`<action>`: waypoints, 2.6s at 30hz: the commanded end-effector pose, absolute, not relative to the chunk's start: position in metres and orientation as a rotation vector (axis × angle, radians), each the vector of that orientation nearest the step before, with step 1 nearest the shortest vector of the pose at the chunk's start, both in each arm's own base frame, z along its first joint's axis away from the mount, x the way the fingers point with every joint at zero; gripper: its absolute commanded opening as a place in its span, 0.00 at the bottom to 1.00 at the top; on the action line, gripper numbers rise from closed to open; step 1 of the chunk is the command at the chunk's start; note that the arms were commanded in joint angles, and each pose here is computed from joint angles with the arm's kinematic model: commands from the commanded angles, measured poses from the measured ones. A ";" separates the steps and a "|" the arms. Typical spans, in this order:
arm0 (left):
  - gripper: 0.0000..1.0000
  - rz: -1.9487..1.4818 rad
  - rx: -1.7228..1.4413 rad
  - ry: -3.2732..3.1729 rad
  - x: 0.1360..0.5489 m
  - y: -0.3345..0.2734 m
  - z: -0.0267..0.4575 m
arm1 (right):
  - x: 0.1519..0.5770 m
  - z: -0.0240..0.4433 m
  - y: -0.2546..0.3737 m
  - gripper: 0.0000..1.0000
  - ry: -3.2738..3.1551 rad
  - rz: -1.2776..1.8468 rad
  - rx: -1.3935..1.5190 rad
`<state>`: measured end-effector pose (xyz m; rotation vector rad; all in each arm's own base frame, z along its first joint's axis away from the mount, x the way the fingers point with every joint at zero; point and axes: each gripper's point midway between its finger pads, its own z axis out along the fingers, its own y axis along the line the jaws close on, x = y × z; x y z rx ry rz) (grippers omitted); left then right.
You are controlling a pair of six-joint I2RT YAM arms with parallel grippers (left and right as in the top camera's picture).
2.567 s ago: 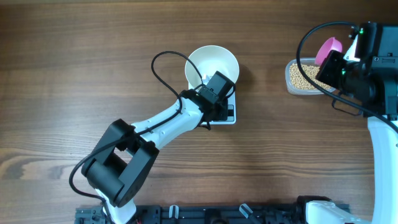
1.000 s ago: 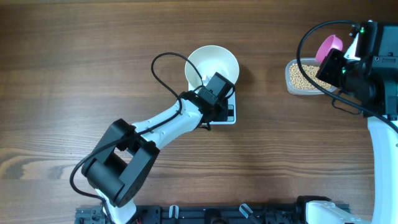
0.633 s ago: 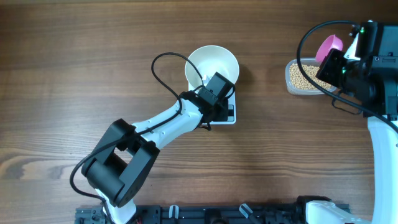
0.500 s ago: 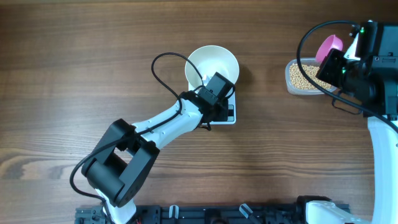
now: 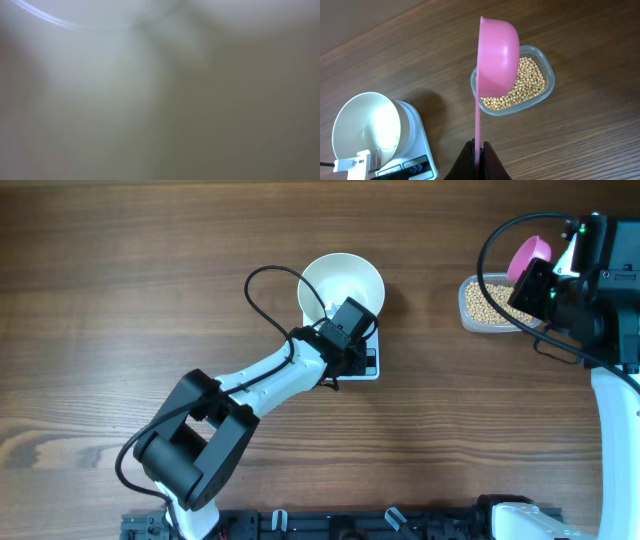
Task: Scoop item into bowl and weigh 150g on scale
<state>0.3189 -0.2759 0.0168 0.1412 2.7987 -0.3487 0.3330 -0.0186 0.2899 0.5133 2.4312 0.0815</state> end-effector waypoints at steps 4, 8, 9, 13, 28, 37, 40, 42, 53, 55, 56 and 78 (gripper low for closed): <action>0.04 -0.273 0.128 2.850 0.311 -0.265 -0.002 | 0.335 0.293 -0.023 0.04 2.416 0.056 0.521; 0.04 -0.238 0.123 2.852 0.311 -0.260 -0.003 | 0.335 0.293 -0.023 0.04 2.415 0.056 0.521; 0.04 -0.238 0.123 2.852 0.310 -0.260 -0.003 | 0.335 0.293 -0.023 0.04 2.415 0.056 0.521; 0.04 -0.244 0.123 2.846 0.312 -0.262 -0.002 | 0.335 0.293 -0.023 0.04 2.415 0.056 0.521; 0.04 -0.261 0.121 2.822 0.317 -0.265 -0.001 | 0.335 0.293 -0.023 0.04 2.415 0.056 0.521; 0.04 -0.238 0.122 2.845 0.314 -0.263 -0.011 | 0.335 0.293 -0.023 0.04 2.415 0.056 0.521; 0.04 -0.225 0.124 2.859 0.313 -0.261 -0.017 | 0.335 0.293 -0.023 0.04 2.416 0.056 0.521; 0.04 -0.222 0.123 2.862 0.312 -0.261 -0.018 | 0.335 0.293 -0.023 0.04 2.416 0.056 0.521; 0.04 -0.246 0.122 2.839 0.312 -0.261 0.010 | 0.334 0.293 -0.023 0.04 2.419 0.061 0.521; 0.04 -0.317 0.113 2.781 0.316 -0.267 0.039 | 0.334 0.293 -0.021 0.04 2.421 0.070 0.516; 0.04 -0.362 0.115 2.750 0.317 -0.270 0.054 | 0.334 0.293 -0.020 0.04 2.422 0.079 0.514; 1.00 -0.214 -0.772 2.097 0.325 0.020 0.276 | 0.332 0.290 0.004 0.04 2.488 0.083 -0.043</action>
